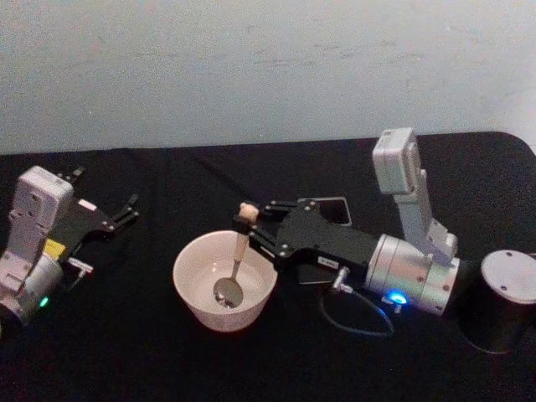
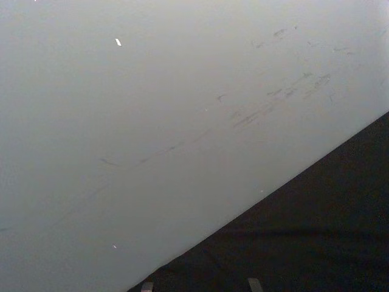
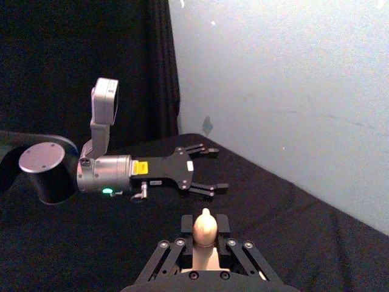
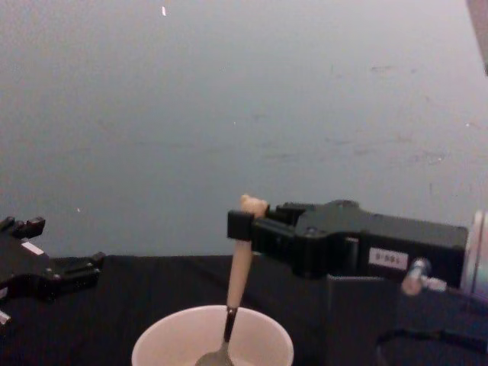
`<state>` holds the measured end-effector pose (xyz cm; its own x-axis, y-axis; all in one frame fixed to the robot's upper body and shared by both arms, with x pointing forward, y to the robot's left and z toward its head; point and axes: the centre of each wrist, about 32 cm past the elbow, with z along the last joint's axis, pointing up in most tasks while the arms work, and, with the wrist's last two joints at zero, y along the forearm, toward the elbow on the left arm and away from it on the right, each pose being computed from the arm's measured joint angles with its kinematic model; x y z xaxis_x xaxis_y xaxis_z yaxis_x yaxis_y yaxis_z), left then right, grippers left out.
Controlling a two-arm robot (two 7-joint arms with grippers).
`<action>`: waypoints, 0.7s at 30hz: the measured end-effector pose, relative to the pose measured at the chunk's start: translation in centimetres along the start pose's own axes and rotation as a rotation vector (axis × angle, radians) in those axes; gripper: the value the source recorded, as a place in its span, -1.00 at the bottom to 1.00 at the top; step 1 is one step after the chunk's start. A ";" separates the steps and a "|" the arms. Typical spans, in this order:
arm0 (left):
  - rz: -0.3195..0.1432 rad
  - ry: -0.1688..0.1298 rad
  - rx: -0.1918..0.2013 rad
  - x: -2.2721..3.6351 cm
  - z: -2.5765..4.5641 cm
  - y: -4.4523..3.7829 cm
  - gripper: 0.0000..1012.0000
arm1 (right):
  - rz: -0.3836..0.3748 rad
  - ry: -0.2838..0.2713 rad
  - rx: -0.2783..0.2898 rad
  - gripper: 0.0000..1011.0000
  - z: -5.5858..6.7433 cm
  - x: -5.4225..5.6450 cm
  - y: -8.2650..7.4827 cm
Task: Pick up the stirring spoon with one hand, stir inside the cup, then place it back in its original position.
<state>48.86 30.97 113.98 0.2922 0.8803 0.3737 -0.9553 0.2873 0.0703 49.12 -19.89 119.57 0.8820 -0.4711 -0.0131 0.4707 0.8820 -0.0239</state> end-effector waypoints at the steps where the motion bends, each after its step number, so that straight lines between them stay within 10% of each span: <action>1: 0.000 0.000 0.000 0.00 0.00 0.00 0.98 | 0.003 0.001 -0.004 -0.58 -0.1 0.0 0.1; 21: 0.000 0.000 0.000 0.00 0.00 0.00 0.98 | 0.033 -0.015 -0.058 -0.58 -1.4 -0.3 2.8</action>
<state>48.86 30.97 113.98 0.2923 0.8803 0.3737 -0.9552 0.2873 0.0703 50.19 -17.29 118.11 0.8975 -0.4411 -0.0001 0.4396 0.8945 -0.0819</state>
